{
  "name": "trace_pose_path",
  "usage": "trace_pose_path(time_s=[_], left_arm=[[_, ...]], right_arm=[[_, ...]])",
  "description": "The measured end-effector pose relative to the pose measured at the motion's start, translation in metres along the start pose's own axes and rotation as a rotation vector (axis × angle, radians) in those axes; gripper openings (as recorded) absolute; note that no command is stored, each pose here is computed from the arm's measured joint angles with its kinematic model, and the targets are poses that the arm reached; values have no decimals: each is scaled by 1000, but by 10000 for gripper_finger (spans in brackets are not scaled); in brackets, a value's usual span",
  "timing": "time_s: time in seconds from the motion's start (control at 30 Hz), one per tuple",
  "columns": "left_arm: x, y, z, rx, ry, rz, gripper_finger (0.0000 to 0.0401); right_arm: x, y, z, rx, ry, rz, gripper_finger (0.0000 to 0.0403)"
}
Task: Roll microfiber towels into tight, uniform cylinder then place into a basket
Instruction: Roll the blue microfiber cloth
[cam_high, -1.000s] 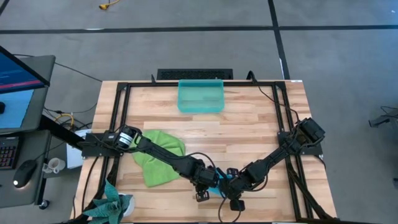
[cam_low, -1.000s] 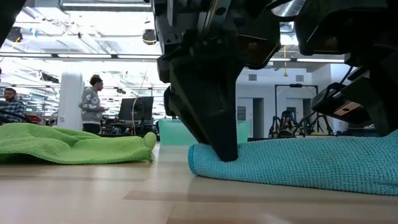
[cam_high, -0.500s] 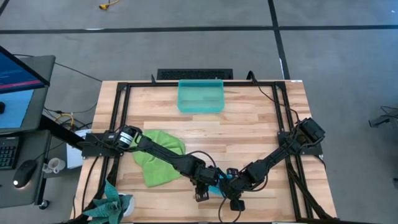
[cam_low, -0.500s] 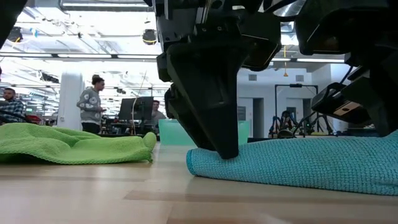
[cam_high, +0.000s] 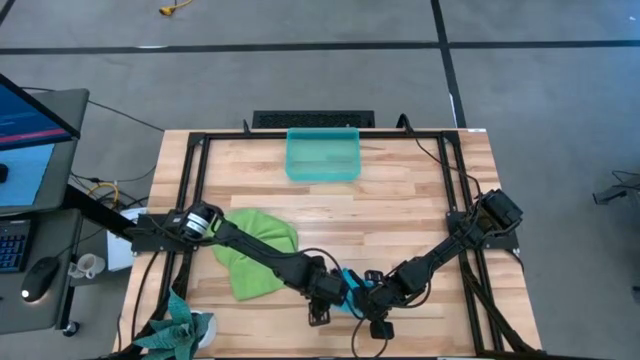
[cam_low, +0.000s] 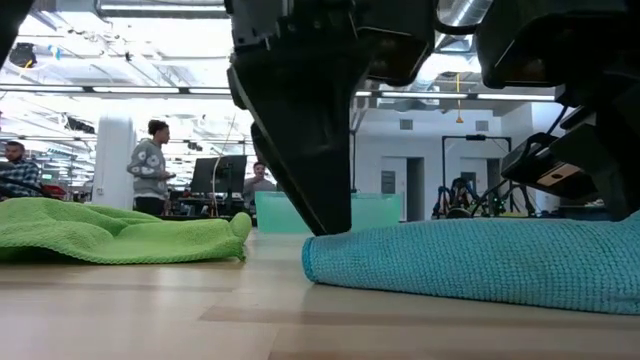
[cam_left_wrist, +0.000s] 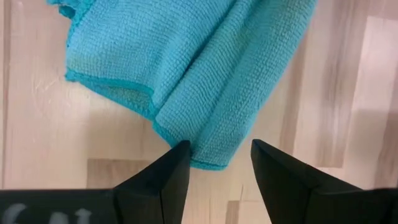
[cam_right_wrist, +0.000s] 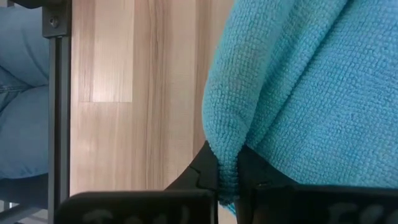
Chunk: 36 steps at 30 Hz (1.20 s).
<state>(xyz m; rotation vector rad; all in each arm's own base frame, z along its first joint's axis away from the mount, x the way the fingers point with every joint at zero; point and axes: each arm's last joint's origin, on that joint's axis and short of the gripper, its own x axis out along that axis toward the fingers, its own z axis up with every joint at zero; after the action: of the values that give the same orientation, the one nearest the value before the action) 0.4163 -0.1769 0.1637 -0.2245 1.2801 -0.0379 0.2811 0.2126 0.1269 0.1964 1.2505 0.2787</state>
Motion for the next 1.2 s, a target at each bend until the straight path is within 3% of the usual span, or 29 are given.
trace_pose_path(time_s=[0.37, 0.6, 0.8, 0.9, 1.2], left_arm=[[0, -39, -20, 180, -100, 83, 166], [-1, -58, -17, 311, -201, -34, 166], [15, -57, -16, 331, -159, -117, 166], [32, -51, -18, 324, -120, -99, 166], [28, -46, -13, 308, -153, -10, 166]], right_arm=[[0, 0, 0, 0, 0, 0, 33], [0, 0, 0, 0, -1, 1, 31], [0, 0, 0, 0, -3, 2, 35], [0, 0, 0, 0, -2, 2, 32], [0, 0, 0, 0, -2, 3, 33]])
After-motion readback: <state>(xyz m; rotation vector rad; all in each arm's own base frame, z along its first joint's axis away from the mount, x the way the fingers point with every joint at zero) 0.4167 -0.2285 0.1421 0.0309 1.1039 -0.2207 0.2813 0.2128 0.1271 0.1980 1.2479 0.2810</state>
